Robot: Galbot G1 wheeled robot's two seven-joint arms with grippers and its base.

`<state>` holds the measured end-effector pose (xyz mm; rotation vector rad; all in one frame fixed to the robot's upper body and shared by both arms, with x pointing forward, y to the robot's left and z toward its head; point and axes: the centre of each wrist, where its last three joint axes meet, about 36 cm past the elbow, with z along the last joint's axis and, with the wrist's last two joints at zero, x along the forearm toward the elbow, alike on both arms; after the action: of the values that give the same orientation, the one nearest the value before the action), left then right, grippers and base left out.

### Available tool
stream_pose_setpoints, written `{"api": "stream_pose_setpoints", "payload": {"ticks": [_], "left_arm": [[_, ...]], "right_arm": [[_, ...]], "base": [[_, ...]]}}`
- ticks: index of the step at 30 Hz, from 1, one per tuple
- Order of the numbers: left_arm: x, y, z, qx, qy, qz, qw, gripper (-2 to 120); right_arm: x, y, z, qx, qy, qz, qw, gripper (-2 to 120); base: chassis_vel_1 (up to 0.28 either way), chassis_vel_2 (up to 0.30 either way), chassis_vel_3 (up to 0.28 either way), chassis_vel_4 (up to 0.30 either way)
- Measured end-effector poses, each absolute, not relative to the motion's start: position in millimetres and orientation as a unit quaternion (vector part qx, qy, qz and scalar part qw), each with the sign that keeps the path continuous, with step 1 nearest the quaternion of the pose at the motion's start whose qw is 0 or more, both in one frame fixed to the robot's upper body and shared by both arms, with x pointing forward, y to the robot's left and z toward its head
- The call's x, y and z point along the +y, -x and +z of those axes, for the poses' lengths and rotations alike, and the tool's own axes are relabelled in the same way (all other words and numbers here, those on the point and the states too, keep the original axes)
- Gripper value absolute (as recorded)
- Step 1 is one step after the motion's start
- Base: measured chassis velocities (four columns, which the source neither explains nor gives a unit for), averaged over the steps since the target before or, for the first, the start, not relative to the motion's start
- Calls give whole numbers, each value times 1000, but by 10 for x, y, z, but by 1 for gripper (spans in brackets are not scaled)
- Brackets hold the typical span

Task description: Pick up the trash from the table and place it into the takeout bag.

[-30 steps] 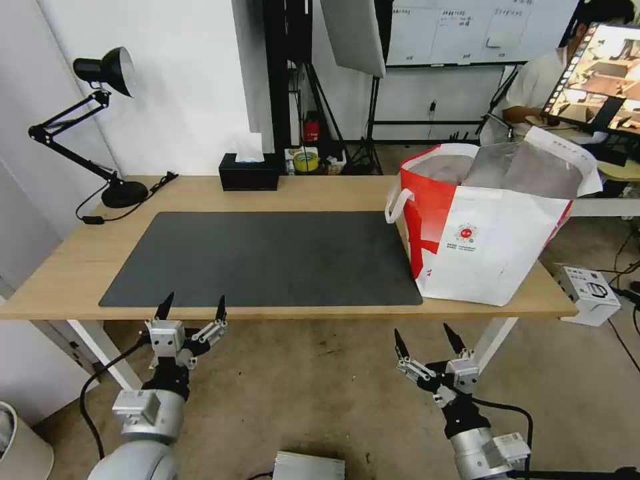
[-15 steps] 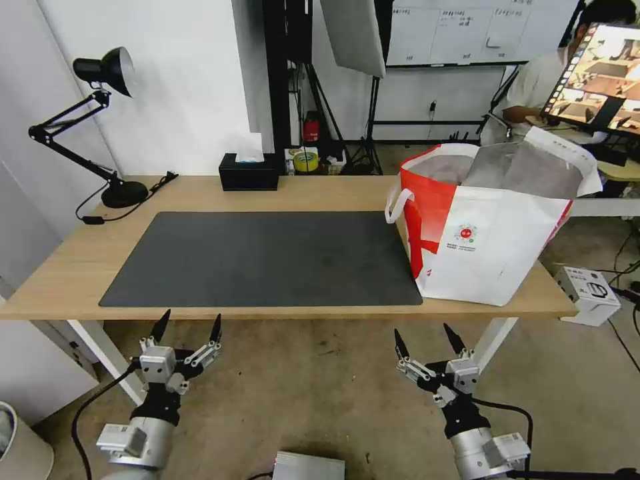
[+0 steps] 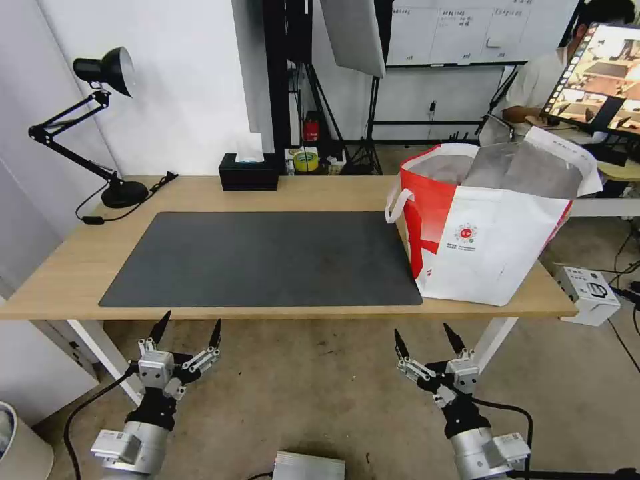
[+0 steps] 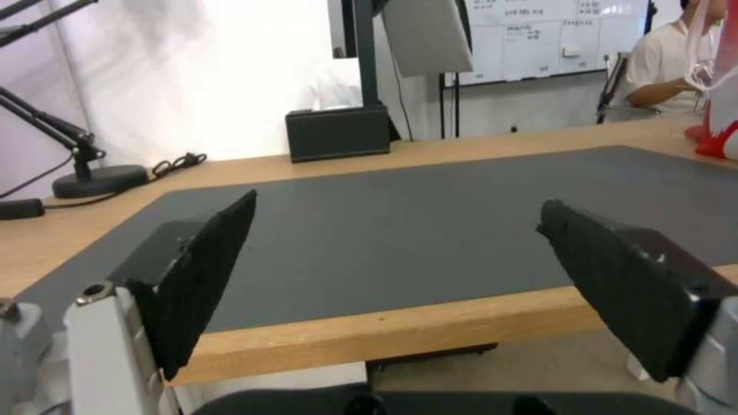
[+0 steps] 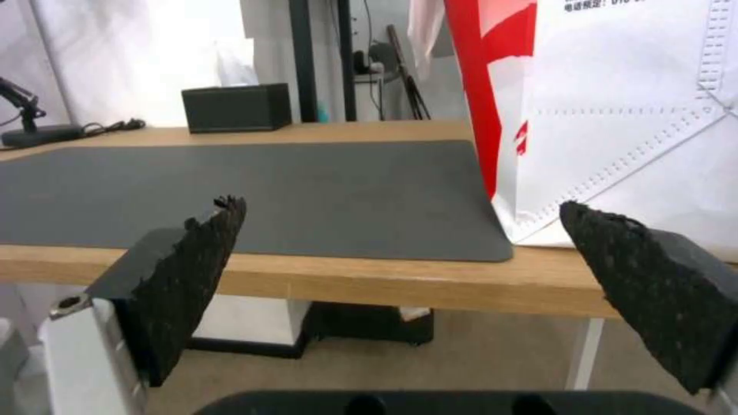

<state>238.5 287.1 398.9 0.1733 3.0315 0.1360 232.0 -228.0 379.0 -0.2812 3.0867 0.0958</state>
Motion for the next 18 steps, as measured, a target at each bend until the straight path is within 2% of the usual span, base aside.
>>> {"api": "stream_pose_setpoints", "payload": {"ticks": [18], "left_arm": [[2851,-2390,3977,996,-54,45,50,100]], "right_arm": [[-2280,-2320,3789,995,91,31,20,100]], "base": [[0,0,0,0]]}}
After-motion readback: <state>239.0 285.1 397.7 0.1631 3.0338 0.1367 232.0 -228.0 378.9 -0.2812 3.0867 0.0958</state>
